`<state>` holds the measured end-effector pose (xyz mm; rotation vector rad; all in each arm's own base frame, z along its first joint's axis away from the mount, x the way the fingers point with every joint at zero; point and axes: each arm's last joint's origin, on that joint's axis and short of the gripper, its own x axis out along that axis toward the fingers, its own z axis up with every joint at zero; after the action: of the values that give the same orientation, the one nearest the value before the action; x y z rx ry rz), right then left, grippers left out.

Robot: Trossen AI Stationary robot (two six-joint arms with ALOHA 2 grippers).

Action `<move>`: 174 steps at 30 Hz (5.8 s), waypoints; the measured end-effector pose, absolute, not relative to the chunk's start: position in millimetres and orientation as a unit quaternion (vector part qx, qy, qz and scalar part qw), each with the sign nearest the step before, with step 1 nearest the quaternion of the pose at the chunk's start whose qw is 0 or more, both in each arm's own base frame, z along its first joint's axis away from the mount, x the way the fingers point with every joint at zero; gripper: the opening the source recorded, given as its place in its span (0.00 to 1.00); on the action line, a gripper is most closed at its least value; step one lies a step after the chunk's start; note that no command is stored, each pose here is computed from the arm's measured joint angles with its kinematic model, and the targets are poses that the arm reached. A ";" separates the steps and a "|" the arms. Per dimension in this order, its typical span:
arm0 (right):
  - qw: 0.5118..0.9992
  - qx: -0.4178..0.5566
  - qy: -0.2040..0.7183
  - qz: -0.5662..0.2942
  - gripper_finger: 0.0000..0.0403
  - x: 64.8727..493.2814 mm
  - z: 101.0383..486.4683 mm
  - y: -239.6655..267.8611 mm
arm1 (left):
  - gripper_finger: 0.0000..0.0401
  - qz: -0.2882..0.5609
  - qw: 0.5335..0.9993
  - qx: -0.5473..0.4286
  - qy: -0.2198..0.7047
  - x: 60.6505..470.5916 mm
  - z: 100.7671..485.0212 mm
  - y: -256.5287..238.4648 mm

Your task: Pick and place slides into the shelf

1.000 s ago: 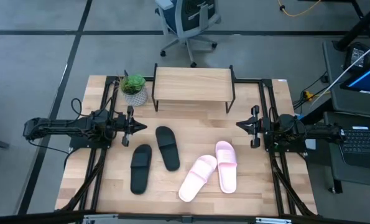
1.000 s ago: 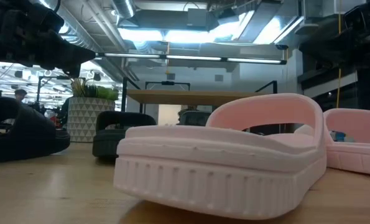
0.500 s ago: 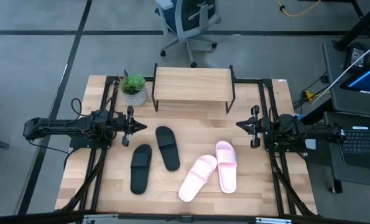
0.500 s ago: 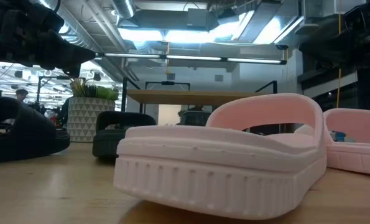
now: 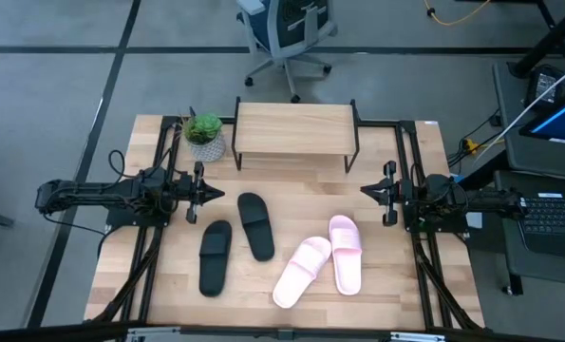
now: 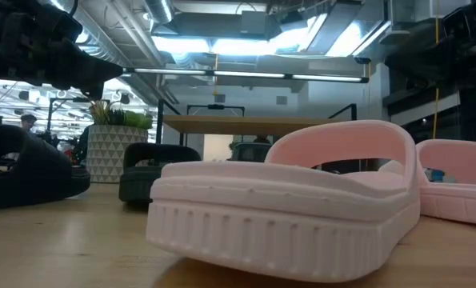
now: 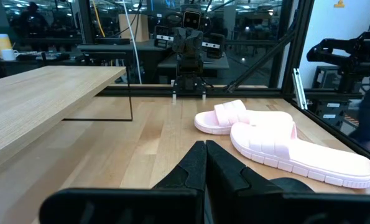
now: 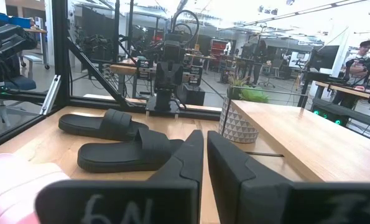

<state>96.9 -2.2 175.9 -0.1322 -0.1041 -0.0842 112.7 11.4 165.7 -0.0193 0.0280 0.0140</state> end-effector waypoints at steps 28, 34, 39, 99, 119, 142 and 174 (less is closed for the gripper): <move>0.996 -0.066 -0.052 -0.042 0.06 96.9 175.8 -2.2 | 0.00 0.007 1.000 -0.010 0.014 112.7 165.7 11.4; 0.996 -0.066 -0.052 -0.042 0.06 96.9 175.7 -2.1 | 0.00 0.007 1.000 -0.010 0.014 112.7 165.7 11.4; 0.996 -0.066 -0.052 -0.042 0.06 96.9 175.9 -2.2 | 0.00 0.007 1.000 -0.010 0.014 112.7 165.7 11.4; 0.999 -0.034 -0.013 -0.021 0.06 110.3 182.1 -1.2 | 0.00 0.081 0.996 0.015 -0.016 135.8 194.4 18.7; 0.999 0.012 -0.028 -0.019 0.06 114.2 201.7 -1.1 | 0.00 0.018 0.997 -0.078 0.007 143.5 193.0 16.0; 0.996 -0.079 -0.010 0.048 0.02 114.3 197.7 2.9 | 0.00 -0.044 0.999 0.004 0.003 143.4 194.3 12.5; 0.988 -0.016 0.117 0.097 0.00 128.8 227.5 44.1 | 0.00 -0.024 0.995 -0.013 0.091 166.5 213.8 -63.9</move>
<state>128.8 44.1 227.5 -0.0324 0.2355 0.1950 166.5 -63.9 213.8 -0.0266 0.1829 -0.0474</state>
